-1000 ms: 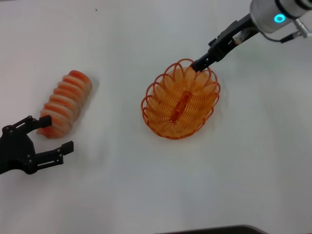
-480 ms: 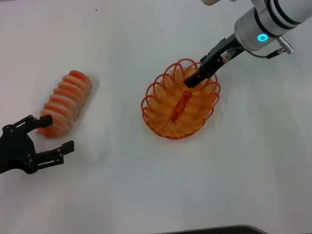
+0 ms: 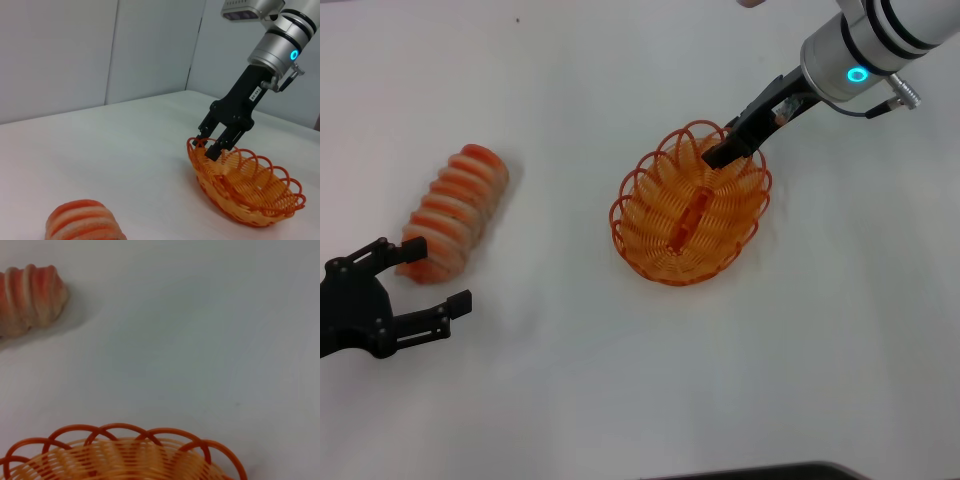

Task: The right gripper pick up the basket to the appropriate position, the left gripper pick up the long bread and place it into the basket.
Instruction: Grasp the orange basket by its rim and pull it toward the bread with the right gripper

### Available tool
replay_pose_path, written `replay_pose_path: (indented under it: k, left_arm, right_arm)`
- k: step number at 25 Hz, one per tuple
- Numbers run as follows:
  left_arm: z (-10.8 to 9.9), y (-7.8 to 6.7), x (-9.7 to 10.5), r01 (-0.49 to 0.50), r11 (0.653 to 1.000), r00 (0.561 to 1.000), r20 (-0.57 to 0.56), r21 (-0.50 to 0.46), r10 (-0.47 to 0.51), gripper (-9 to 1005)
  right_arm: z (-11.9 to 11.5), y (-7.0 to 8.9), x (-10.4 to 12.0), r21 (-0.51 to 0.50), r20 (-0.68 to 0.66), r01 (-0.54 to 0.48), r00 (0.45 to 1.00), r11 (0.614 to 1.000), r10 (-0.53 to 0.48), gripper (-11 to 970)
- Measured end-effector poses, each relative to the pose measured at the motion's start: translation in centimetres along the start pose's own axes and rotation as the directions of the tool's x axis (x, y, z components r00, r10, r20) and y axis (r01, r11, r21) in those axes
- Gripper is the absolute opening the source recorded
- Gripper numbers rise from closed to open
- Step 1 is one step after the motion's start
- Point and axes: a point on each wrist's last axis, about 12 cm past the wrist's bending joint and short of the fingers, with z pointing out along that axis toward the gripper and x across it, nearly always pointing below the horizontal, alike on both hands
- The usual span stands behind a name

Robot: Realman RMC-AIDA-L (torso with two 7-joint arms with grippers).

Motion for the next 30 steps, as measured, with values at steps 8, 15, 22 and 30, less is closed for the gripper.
replay_pose_path:
  k: [8, 15, 22, 30]
  left_arm:
    - [0.04, 0.02, -0.05, -0.001, 1.0, 1.0, 0.0, 0.001, 0.001, 932]
    - [0.08, 0.03, -0.08, -0.003, 1.0, 1.0, 0.001, 0.003, 0.003, 932]
    - [0.1, 0.03, -0.11, -0.003, 1.0, 1.0, 0.002, 0.003, 0.003, 932]
    - [0.1, -0.02, -0.15, -0.004, 1.0, 1.0, 0.005, 0.007, 0.003, 932]
  right_arm:
    - [0.07, 0.01, -0.09, 0.001, 0.0, 0.001, 1.0, 1.0, -0.001, 514]
    - [0.28, 0.15, -0.14, -0.002, -0.008, 0.007, 1.0, 1.0, -0.007, 240]
    - [0.25, 0.09, 0.01, -0.01, -0.001, -0.007, 1.0, 1.0, 0.007, 133]
    - [-0.24, -0.08, 0.28, -0.04, 0.011, -0.05, 0.999, 0.998, 0.051, 126]
